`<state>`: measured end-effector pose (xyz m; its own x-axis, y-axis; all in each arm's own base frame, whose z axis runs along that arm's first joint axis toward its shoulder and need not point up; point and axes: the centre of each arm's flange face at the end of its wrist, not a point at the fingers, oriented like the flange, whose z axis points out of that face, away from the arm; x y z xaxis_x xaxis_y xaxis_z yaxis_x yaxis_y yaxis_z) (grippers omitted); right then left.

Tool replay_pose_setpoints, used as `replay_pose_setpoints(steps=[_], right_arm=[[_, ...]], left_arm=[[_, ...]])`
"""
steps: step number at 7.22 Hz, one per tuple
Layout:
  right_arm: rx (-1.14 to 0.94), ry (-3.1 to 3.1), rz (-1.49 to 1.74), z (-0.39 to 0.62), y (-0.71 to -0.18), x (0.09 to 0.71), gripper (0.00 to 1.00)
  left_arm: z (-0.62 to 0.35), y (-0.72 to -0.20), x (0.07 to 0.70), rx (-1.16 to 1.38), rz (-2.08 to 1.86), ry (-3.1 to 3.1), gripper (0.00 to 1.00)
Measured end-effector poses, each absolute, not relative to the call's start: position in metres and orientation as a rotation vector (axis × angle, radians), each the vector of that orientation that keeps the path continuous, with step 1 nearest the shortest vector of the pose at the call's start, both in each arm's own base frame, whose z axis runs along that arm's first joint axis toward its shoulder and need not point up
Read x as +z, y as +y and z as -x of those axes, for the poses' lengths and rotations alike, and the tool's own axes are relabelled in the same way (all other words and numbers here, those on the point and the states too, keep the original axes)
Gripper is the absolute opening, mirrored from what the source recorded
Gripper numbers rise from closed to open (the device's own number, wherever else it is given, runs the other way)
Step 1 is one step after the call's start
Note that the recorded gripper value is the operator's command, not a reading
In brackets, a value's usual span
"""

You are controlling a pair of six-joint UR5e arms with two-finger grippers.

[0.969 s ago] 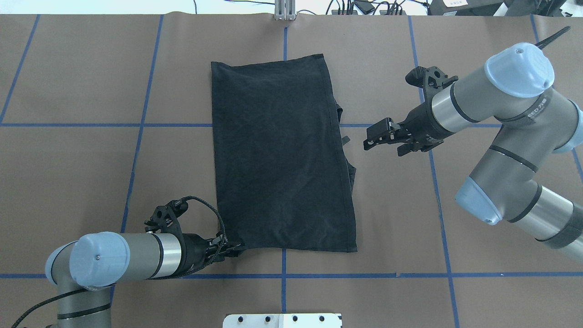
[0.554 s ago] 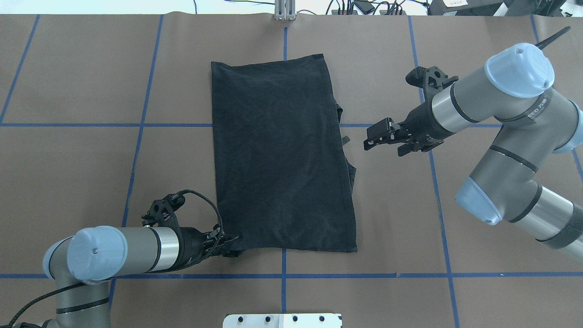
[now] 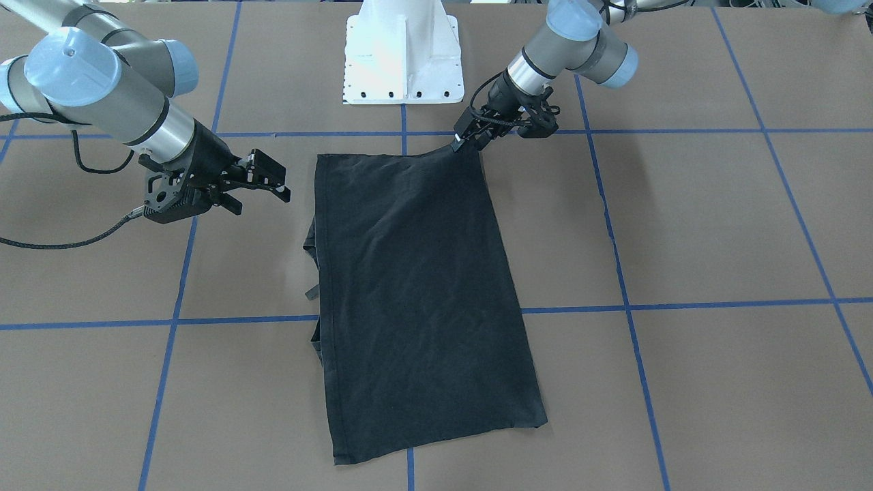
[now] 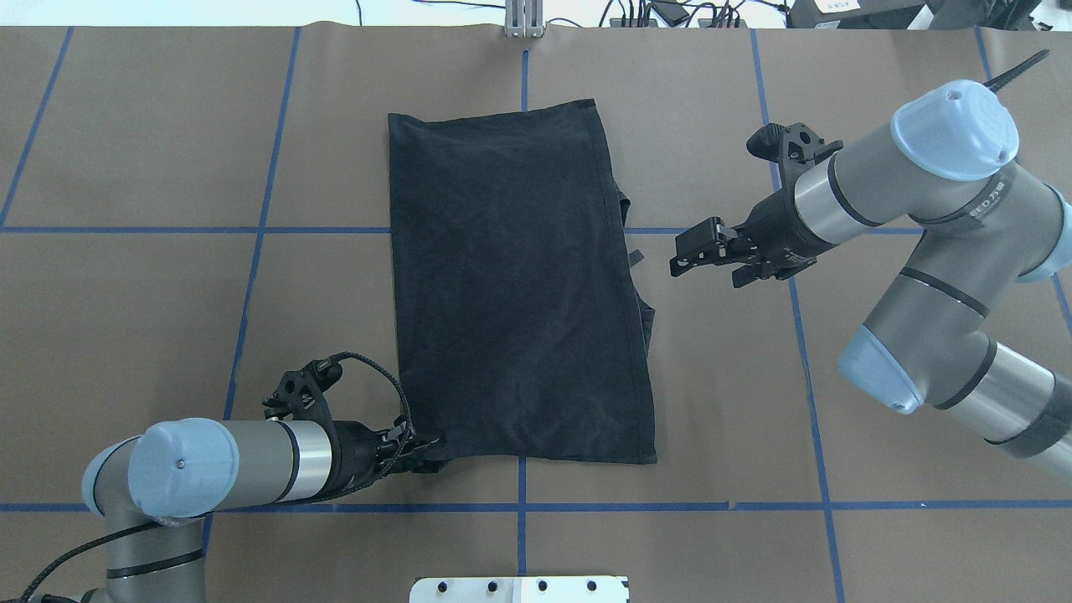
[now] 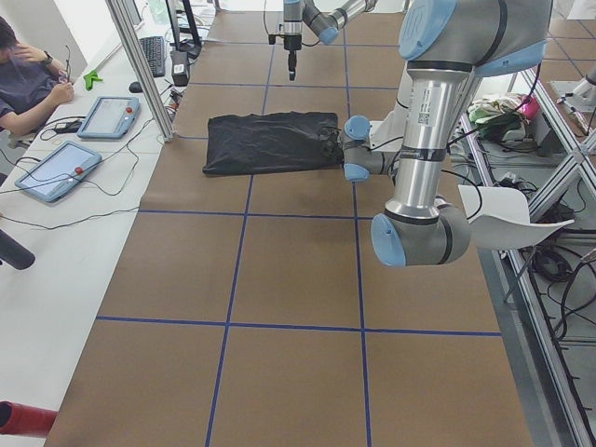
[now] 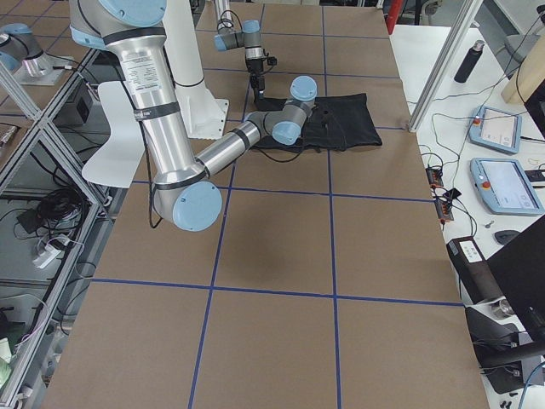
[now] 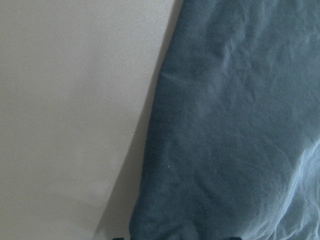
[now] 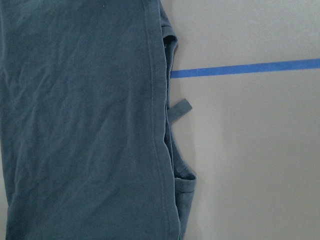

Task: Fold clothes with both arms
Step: 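Grasp the near corner with the left gripper while the right gripper lowers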

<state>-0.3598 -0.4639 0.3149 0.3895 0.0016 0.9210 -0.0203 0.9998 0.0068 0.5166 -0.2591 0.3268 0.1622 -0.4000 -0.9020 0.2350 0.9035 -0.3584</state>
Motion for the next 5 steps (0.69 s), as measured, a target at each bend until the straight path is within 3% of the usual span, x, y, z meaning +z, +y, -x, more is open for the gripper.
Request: replay_pose_setpoints(steps=[5], right_arm=[[0.028,-1.164,0.009,0.36,-0.455,0.323,0.99]], left_arm=[[-0.503,-0.262,0.309,-0.45,0.147,1.372,0.0]])
